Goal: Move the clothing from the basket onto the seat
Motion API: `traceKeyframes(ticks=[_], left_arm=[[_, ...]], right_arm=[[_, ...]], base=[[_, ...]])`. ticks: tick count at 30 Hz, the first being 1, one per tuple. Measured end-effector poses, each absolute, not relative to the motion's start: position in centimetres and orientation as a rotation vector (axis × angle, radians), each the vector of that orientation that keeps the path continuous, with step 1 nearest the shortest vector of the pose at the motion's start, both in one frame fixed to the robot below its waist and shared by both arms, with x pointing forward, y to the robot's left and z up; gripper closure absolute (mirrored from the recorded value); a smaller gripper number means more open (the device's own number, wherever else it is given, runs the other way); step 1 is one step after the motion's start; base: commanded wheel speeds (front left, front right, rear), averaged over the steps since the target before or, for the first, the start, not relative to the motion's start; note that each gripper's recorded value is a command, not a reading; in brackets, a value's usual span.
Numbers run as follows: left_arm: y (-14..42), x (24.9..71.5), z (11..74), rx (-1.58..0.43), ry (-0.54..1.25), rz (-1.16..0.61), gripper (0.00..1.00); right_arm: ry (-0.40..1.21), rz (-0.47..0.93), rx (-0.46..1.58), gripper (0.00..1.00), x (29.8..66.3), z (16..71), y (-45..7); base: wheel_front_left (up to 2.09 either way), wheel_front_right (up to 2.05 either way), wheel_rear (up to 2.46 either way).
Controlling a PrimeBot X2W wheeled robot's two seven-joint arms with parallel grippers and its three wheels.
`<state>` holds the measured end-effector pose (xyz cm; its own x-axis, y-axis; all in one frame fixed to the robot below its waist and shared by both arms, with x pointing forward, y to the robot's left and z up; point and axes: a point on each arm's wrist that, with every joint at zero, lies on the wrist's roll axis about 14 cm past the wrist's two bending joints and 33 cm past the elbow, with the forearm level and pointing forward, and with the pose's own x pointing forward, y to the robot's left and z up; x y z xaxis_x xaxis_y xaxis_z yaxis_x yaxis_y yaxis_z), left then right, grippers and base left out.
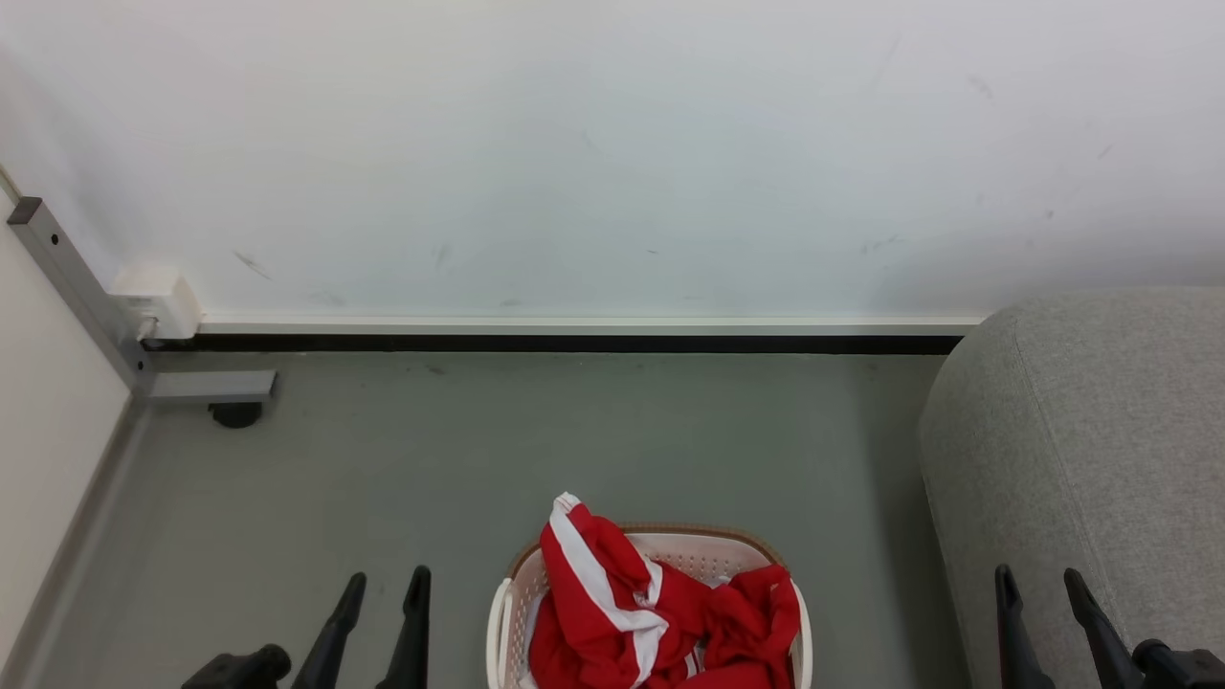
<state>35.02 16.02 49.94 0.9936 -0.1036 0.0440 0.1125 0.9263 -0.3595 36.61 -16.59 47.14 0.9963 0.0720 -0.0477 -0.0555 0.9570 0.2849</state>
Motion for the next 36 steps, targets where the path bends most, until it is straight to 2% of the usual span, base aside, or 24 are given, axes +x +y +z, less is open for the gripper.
traceKeyframes(ticks=[36], left_arm=[[14.5, 34.2, 49.9, -0.166, -0.053, -0.189, 0.00]], right_arm=[[0.025, 0.093, 0.132, 0.00, 36.1, 47.3, -16.5]], base=[[0.00, 0.00, 0.00]])
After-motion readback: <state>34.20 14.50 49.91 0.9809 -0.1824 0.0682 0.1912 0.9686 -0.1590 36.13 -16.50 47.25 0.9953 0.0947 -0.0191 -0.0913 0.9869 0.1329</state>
